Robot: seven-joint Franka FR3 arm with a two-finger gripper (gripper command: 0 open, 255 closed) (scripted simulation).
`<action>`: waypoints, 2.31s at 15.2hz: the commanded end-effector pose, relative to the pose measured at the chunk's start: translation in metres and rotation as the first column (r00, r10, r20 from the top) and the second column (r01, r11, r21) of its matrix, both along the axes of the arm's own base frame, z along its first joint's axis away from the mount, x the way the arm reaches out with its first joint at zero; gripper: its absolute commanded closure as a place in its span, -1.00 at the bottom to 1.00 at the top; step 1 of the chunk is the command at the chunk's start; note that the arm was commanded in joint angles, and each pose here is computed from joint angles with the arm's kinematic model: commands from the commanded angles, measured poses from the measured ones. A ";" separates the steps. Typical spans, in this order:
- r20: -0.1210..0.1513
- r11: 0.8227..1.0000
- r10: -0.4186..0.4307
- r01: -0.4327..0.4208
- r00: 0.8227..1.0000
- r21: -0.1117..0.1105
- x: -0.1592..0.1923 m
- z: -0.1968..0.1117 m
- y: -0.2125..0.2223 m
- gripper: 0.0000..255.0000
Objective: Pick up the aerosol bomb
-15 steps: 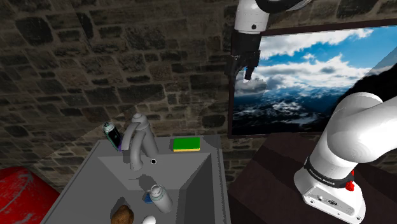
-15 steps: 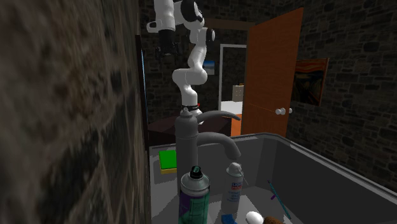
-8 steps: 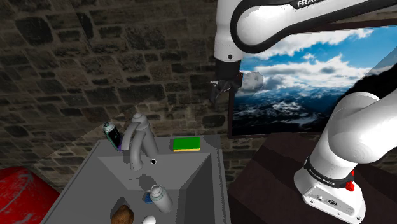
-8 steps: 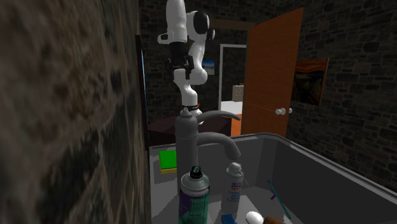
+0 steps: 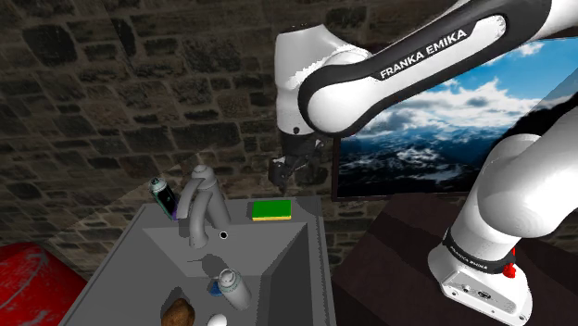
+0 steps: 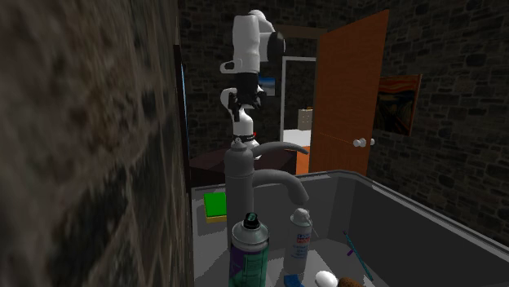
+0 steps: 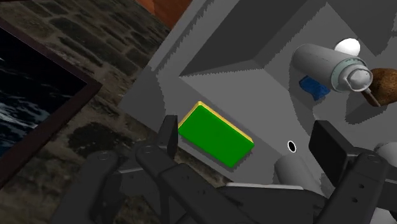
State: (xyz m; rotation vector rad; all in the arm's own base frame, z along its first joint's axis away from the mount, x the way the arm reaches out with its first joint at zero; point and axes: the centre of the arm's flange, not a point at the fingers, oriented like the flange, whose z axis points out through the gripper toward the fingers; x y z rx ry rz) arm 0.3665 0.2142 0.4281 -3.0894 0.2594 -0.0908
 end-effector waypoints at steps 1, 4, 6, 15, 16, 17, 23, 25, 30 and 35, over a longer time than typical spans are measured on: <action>0.002 1.000 -0.011 0.011 1.000 -0.006 0.005 -0.018 0.020 -1.00; 0.003 1.000 -0.025 0.025 1.000 -0.017 0.015 -0.044 0.050 -1.00; 0.004 0.999 -0.035 0.035 0.999 -0.025 0.022 -0.061 0.070 -1.00; 0.010 0.995 -0.078 0.078 0.997 -0.059 0.055 -0.141 0.157 -1.00; 0.011 0.995 -0.083 0.083 0.997 -0.062 0.059 -0.150 0.166 -1.00; 0.011 0.994 -0.087 0.088 0.996 -0.066 0.063 -0.159 0.175 -1.00; 0.016 0.989 -0.116 0.117 0.993 -0.088 0.088 -0.215 0.230 -1.00; 0.017 0.988 -0.121 0.122 0.992 -0.093 0.093 -0.225 0.240 -1.00; 0.017 0.988 -0.121 0.122 0.992 -0.093 0.093 -0.251 0.240 -1.00; 0.017 0.988 -0.121 0.122 0.992 -0.093 0.092 -0.265 0.240 1.00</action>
